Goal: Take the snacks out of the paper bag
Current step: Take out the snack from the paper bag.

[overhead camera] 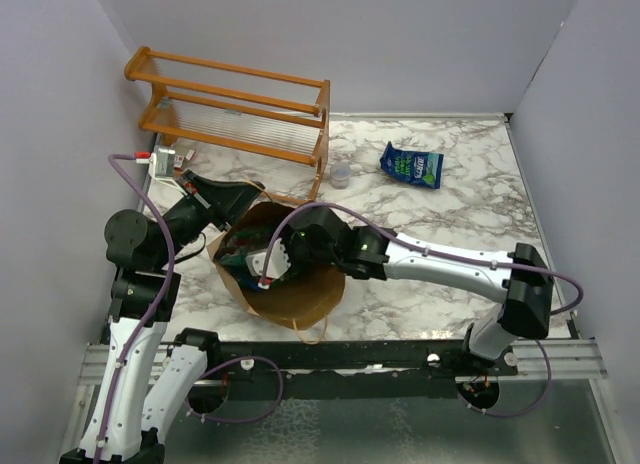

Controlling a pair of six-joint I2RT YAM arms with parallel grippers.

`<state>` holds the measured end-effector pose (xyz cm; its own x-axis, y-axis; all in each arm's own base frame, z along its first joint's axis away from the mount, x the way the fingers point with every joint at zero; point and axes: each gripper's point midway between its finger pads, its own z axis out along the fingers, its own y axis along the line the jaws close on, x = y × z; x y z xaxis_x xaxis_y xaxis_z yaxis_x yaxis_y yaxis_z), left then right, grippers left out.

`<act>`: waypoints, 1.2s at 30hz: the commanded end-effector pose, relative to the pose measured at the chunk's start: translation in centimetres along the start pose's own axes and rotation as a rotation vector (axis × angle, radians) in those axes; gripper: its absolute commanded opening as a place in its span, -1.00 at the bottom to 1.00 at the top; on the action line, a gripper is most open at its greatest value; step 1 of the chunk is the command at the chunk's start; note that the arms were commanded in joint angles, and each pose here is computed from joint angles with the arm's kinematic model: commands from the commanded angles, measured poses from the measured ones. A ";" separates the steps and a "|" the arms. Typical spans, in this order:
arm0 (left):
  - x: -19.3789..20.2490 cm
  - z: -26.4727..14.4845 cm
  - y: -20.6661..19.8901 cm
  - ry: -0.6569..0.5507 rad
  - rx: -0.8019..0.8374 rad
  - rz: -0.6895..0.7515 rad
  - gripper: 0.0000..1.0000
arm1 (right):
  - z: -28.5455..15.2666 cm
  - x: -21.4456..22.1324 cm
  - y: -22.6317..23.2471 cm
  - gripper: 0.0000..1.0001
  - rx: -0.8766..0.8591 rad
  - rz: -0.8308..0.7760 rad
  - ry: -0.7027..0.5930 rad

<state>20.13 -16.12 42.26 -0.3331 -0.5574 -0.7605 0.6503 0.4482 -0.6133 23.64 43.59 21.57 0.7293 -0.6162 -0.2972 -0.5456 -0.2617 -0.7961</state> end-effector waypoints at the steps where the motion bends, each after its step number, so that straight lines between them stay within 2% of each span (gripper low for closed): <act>1: -1.6 -0.5 -2.4 -0.050 0.059 0.059 -1.00 | -3.9 -3.0 -4.1 -0.98 0.116 0.030 -0.137; 8: -1.3 -0.4 -1.8 -0.043 0.044 0.055 -1.00 | -9.6 -6.2 -6.7 -0.98 0.182 0.084 -0.323; 13: -1.1 -0.4 -1.6 -0.039 0.042 0.053 -1.00 | -14.2 -9.0 -8.5 -0.98 0.238 0.136 -0.500; 21: -1.1 -0.4 -1.6 -0.037 0.041 0.050 -1.00 | -25.3 -13.9 -11.4 -0.98 0.379 0.133 -0.876; 25: -1.1 -0.3 -1.5 -0.036 0.038 0.052 -1.00 | -30.4 -14.0 -12.9 -0.98 0.515 0.162 -0.978; 28: -1.1 -0.2 -1.4 -0.034 0.038 0.051 -1.00 | -32.6 -12.3 -14.8 -0.98 0.674 0.244 -0.961; 30: -1.0 -0.2 -1.4 -0.031 0.038 0.048 -1.00 | -33.3 -10.1 -16.3 -0.97 0.797 0.330 -0.897; 33: -1.0 -0.2 -1.4 -0.030 0.038 0.047 -1.00 | -33.4 -5.2 -18.5 -0.98 1.022 0.486 -0.710; 36: -1.0 -0.3 -1.5 -0.030 0.038 0.049 -1.00 | -32.6 0.4 -18.9 -0.97 1.242 0.565 -0.427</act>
<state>20.25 -16.10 41.86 -0.3386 -0.5498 -0.7636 0.6429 0.4574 -0.6144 13.53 28.68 54.78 0.8142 0.1483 -0.5613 -0.5236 0.6054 -0.5995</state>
